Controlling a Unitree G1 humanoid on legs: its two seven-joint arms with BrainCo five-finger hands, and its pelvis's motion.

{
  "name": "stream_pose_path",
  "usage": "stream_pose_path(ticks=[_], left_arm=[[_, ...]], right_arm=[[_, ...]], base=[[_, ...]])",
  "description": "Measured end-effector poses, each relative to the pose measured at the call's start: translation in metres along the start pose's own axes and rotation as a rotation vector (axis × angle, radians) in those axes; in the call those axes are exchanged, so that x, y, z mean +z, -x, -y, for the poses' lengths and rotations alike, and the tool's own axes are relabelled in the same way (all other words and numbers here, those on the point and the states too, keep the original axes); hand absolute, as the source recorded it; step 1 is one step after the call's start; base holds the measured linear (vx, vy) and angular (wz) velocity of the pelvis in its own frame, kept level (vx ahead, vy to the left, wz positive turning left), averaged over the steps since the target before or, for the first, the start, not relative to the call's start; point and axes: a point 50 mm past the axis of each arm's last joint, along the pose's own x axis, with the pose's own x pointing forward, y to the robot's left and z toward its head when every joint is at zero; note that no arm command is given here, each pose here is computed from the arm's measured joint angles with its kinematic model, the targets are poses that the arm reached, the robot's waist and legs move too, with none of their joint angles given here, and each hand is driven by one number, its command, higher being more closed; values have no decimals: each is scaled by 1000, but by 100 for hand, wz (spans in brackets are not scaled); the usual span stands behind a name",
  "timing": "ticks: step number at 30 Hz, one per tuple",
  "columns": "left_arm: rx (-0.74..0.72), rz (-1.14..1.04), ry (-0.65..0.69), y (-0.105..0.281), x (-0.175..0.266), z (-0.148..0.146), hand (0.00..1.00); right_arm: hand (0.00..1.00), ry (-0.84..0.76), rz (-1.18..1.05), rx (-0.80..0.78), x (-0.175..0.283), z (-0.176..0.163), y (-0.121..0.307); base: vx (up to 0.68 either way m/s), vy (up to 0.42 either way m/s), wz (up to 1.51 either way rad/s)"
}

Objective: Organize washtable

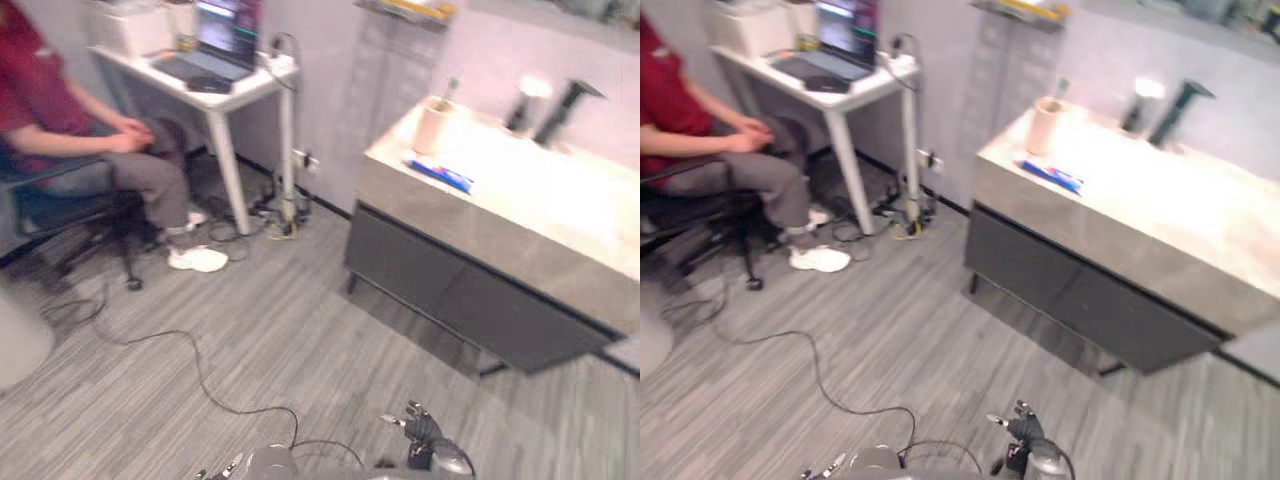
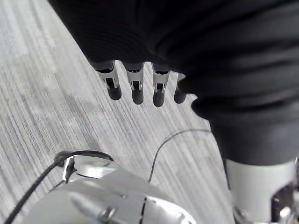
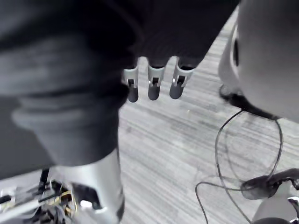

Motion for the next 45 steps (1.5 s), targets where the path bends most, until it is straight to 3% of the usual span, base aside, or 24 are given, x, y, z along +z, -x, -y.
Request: stream_pose_path(ticks=[6,10,17,25,32,38,45], left_arm=[[16,8,-34,-3,7,-9,0],[19,-14,28,0,-2,-4,0],[7,55,33,0,12,1,0],[28,123,-13,-4,31,-13,0],[26,3,25,1,-3,-8,0],[-7,-7,-47,2,-7,-2,0],[-42,17,-158,1,-2,-6,0]], right_arm=[[0,-46,-94,-126,-24,37,8],[0,-41,-124,-161,-26,50,10],[0,-34,-150,-176,-28,49,8],[0,-55,-121,-107,-18,17,1],[0,-47,-63,-110,-3,18,-3],[0,68,-56,-93,6,24,-5],[0,114,-146,-115,-23,38,5]], base=[[94,-233,-10],[411,-370,-7],[443,-211,-25],[316,185,4],[77,231,-77],[-112,268,-148],[-77,43,-26]])
